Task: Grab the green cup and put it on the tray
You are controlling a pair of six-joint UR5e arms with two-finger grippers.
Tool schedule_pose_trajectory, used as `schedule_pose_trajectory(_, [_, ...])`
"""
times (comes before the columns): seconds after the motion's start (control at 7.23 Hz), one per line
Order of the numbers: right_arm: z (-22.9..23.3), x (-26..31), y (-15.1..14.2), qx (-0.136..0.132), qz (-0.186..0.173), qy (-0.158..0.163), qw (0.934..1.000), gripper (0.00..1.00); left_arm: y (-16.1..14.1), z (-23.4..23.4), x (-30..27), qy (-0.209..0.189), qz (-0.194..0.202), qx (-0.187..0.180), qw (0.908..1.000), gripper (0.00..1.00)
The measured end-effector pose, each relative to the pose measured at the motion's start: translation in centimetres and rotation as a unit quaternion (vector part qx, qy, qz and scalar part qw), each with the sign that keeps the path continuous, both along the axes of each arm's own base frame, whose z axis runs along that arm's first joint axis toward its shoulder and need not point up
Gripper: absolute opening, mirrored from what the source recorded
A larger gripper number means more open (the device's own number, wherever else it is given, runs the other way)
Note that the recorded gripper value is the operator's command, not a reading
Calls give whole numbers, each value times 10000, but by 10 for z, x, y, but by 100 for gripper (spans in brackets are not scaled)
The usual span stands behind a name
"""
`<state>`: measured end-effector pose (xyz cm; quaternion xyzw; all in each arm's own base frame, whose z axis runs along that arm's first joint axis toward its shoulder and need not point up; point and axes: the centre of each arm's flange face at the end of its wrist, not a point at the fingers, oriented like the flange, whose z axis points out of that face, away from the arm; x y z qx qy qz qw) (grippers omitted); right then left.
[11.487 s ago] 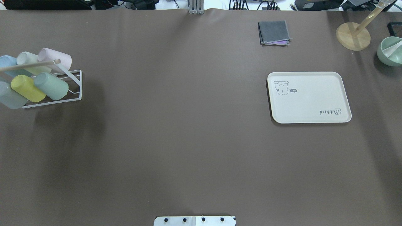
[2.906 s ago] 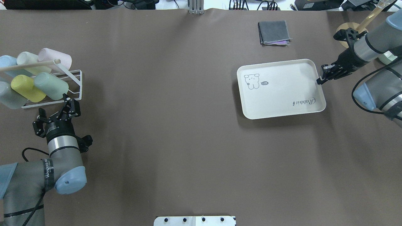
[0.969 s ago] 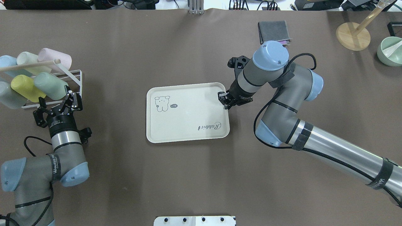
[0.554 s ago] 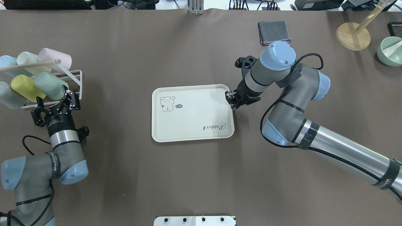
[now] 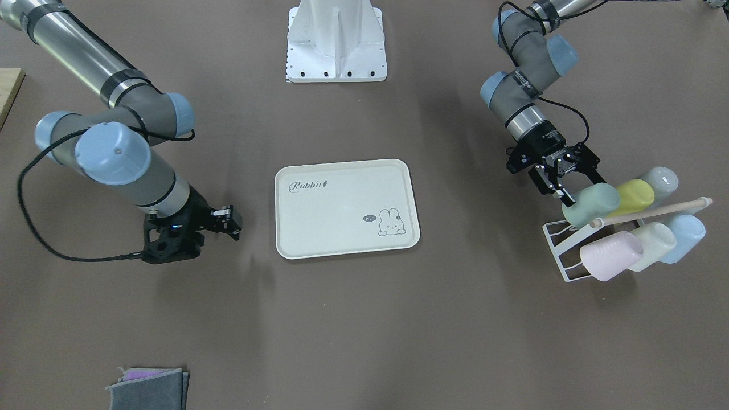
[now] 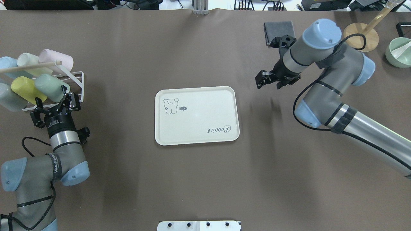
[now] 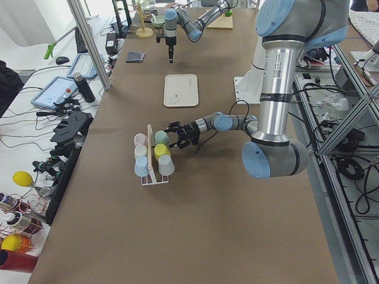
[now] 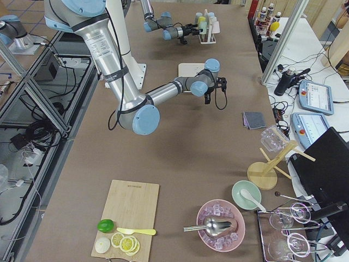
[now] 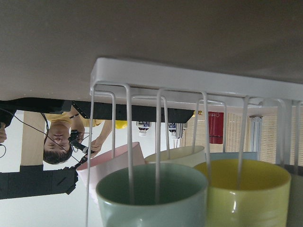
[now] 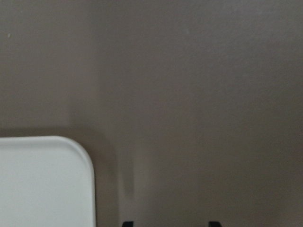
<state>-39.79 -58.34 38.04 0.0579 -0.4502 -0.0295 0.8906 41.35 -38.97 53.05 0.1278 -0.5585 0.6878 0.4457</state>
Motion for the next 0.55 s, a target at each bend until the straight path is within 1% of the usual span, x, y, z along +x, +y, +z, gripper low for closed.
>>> schedule_pose_trajectory(0.14, [18,49,-23,224,-40,184,9996,100,-4,0,-1,24,-42,5,10000,98])
schedule_pose_trajectory(0.28, [28,102,-41,368,-139,420,9983,100,-9,0,-1,62,-85,18,9999,98])
schedule_pose_trajectory(0.42, [31,149,-47,464,-324,697,9960,100,-13,0,-1,91,-123,28,9999,98])
schedule_pose_trajectory(0.55, [33,192,-39,420,-544,982,9928,100,-17,2,-1,101,-151,32,9998,98])
